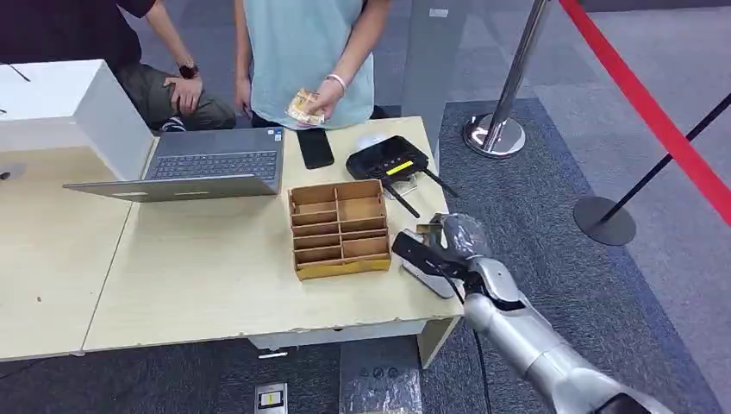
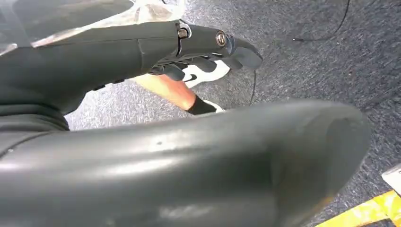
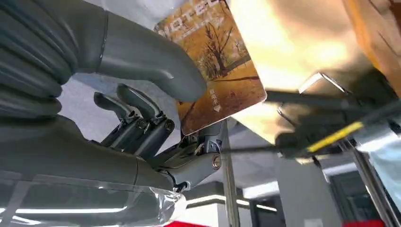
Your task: Pass the card to the sensor for recognition and then transmit it.
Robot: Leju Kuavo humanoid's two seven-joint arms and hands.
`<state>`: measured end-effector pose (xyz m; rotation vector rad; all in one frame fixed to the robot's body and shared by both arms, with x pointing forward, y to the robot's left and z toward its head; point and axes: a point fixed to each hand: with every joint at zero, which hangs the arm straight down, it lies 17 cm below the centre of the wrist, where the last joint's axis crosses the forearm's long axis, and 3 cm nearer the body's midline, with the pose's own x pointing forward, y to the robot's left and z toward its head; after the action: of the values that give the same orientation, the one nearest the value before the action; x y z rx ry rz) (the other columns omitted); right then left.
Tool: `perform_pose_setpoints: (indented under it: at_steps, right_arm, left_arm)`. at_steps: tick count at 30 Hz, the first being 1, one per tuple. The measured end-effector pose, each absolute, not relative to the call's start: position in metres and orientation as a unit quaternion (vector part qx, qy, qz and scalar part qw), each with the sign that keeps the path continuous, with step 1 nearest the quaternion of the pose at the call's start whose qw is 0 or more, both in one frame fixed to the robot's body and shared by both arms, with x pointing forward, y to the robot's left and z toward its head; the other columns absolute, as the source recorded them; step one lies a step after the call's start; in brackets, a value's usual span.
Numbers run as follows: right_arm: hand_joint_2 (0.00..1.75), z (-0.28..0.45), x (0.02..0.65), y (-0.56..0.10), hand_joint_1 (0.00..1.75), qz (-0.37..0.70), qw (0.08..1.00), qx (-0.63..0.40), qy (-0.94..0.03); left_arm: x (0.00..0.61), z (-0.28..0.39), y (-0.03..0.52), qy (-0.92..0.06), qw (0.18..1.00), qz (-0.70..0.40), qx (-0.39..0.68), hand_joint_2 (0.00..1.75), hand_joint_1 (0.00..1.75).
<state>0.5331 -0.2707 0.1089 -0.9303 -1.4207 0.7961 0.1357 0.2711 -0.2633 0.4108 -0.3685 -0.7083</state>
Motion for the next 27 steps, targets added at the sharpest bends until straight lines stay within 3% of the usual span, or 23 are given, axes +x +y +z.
perform_pose_setpoints:
  at_steps: [19, 27]
  right_arm:
    - [1.75, 0.236, 0.565, -0.246, 1.75, 0.311, 0.51, -0.424, -0.681]
    - [1.75, 0.27, 0.568, -0.226, 1.75, 0.313, 0.482, -0.423, -0.701]
  left_arm:
    - [0.149, -0.255, 0.285, -0.191, 0.875, -0.366, 0.251, 0.0, 0.0]
    - [0.171, -0.248, 0.288, -0.219, 0.83, -0.435, 0.271, 0.0, 0.0]
